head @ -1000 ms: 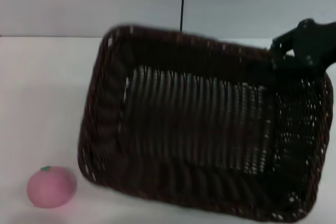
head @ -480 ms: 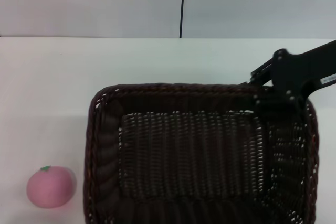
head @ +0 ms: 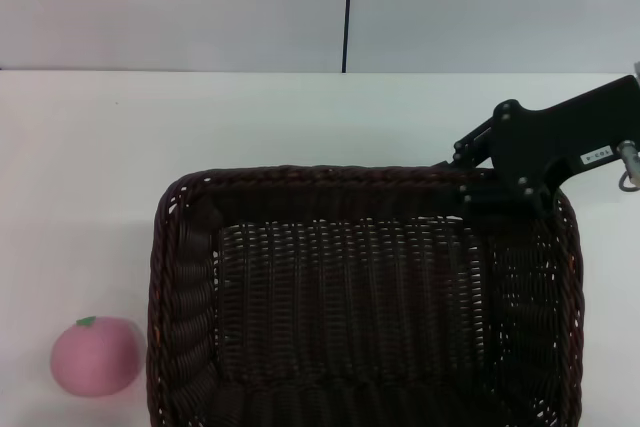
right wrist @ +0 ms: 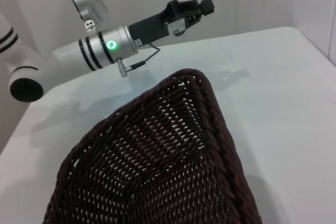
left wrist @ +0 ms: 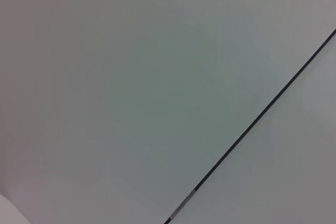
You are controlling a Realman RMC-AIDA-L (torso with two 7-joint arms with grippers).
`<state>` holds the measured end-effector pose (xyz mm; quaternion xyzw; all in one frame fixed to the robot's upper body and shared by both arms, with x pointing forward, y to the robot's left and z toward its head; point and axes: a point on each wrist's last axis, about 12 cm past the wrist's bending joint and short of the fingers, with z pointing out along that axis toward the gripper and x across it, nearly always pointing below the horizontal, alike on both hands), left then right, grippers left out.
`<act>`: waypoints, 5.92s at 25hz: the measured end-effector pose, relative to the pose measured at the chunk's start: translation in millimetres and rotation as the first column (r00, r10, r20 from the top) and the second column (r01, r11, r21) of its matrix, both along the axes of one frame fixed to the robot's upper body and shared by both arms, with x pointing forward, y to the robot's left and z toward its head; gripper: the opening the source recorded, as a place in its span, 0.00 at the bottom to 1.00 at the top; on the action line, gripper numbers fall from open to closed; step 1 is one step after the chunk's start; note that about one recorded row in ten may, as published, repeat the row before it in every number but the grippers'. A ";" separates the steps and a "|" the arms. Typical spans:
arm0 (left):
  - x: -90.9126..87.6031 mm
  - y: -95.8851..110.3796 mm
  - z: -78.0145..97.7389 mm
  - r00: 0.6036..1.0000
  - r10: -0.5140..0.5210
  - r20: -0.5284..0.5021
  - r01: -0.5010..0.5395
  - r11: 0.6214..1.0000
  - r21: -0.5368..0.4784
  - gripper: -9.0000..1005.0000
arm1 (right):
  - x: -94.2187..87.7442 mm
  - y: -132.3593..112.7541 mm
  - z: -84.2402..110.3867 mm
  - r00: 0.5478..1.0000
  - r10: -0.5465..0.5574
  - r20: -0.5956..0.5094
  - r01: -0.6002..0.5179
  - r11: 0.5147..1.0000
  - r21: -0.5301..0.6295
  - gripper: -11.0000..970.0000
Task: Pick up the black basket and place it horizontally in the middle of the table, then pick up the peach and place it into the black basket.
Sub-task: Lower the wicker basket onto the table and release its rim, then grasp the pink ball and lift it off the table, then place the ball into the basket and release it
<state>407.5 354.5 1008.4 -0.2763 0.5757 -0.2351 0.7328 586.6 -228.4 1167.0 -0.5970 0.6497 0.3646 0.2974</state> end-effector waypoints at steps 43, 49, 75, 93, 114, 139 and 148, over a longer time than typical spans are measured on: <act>9.8 40.2 48.8 0.767 -0.623 -0.157 0.636 0.702 0.321 0.21 | -105.7 -155.4 -109.5 0.106 -0.976 -0.188 0.672 -0.069 0.737 0.51; -0.2 37.7 45.0 0.695 -0.678 -0.239 0.714 0.614 0.336 0.33 | -119.4 -172.8 -114.3 -0.018 -0.972 -0.234 0.657 -0.188 0.730 0.51; -39.0 44.1 21.0 0.496 -0.714 -0.494 0.867 0.441 0.231 0.82 | -115.1 -181.9 -120.7 -0.133 -0.944 -0.301 0.657 -0.312 0.687 0.51; -40.8 37.9 12.1 0.417 -0.724 -0.549 0.906 0.381 0.186 0.74 | -104.9 -181.0 -120.9 -0.140 -0.951 -0.274 0.678 -0.294 0.673 0.51; -28.6 55.4 35.4 0.576 -0.699 -0.423 0.817 0.506 0.276 0.21 | -102.5 -182.5 -123.7 -0.162 -0.950 -0.268 0.695 -0.302 0.652 0.51; 75.8 -80.6 52.7 0.333 -0.933 -0.134 0.907 0.278 0.317 0.11 | -105.9 -178.0 -130.1 -0.171 -0.941 -0.292 0.705 -0.324 0.631 0.51; 75.9 -78.5 51.3 0.347 -0.927 -0.141 0.903 0.289 0.317 0.53 | -102.4 -176.6 -128.8 -0.164 -0.942 -0.293 0.704 -0.320 0.634 0.51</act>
